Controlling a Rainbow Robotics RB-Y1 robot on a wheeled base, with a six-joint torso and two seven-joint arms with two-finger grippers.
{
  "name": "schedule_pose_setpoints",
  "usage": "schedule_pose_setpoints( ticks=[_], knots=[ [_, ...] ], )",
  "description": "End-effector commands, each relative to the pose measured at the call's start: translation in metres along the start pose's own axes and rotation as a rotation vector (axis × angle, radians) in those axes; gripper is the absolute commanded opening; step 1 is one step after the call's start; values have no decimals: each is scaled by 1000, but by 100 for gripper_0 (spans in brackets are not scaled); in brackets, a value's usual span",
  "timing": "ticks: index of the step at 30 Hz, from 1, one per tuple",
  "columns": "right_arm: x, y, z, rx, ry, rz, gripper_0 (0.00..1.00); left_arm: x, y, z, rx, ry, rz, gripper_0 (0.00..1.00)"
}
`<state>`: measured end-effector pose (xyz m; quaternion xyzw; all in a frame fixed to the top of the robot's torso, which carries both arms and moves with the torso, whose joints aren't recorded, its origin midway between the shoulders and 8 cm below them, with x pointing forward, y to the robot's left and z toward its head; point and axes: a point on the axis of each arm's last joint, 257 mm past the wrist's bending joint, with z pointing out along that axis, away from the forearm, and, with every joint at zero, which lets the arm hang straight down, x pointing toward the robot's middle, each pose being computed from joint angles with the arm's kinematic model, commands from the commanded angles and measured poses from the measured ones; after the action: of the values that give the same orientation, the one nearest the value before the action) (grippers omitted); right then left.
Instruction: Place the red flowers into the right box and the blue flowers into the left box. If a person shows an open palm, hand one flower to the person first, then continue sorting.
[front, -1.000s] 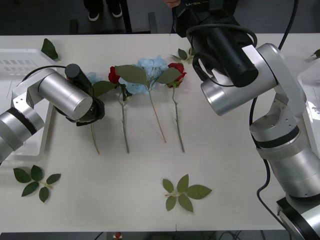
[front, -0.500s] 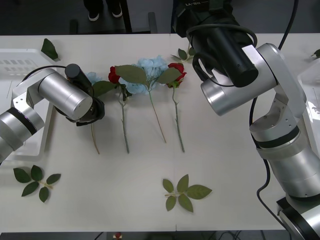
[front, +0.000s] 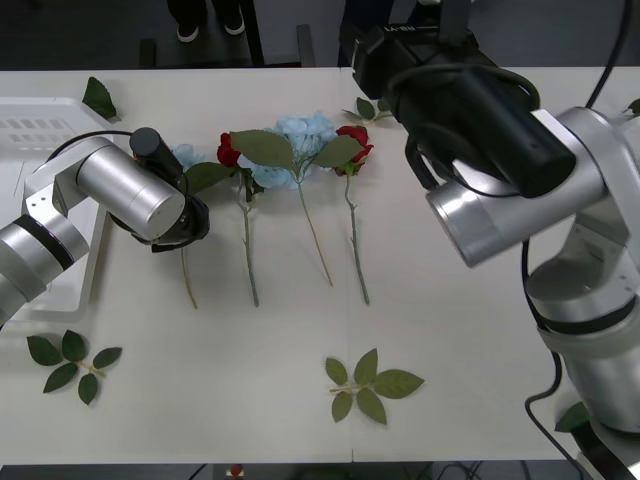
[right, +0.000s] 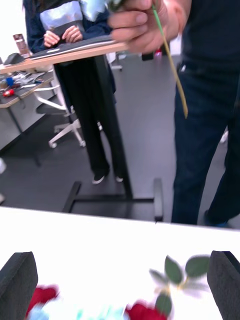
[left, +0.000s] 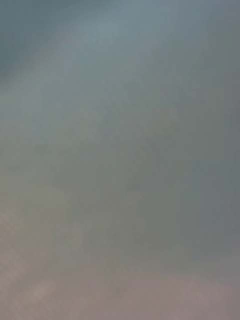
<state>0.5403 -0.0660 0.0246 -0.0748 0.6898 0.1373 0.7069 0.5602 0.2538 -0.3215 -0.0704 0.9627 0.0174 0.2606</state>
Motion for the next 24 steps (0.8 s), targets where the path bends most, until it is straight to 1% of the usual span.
schedule_pose_setpoints(
  ticks=[1,2,6,9,11,13,15,17,19,22,24],
  knots=[
    [-4,13,-47,-64,13,-2,99,4,2,3,-2,-3,29,0],
    [7,12,-62,-70,49,0,99,3,2,2,-1,-4,30,0],
    [34,3,-94,-66,152,13,99,3,2,2,-1,-4,31,0],
    [74,-17,-114,-28,311,78,99,3,2,2,-2,-4,30,0],
    [93,-31,-120,-2,379,101,99,3,2,2,-1,-4,31,0],
    [122,-44,-124,23,484,147,99,3,2,2,-2,-4,32,0],
    [141,-53,-126,43,552,173,99,1,4,1,-4,-8,34,0],
    [168,-73,-124,91,637,184,99,-4,8,-4,-8,-18,44,0],
    [185,-86,-117,113,681,172,99,-8,11,-9,-9,-24,55,0],
    [217,-105,-102,161,764,206,99,-12,14,-27,-13,-7,70,0],
    [230,-109,-93,172,795,224,99,-13,16,-37,-15,9,76,0]
  ],
)
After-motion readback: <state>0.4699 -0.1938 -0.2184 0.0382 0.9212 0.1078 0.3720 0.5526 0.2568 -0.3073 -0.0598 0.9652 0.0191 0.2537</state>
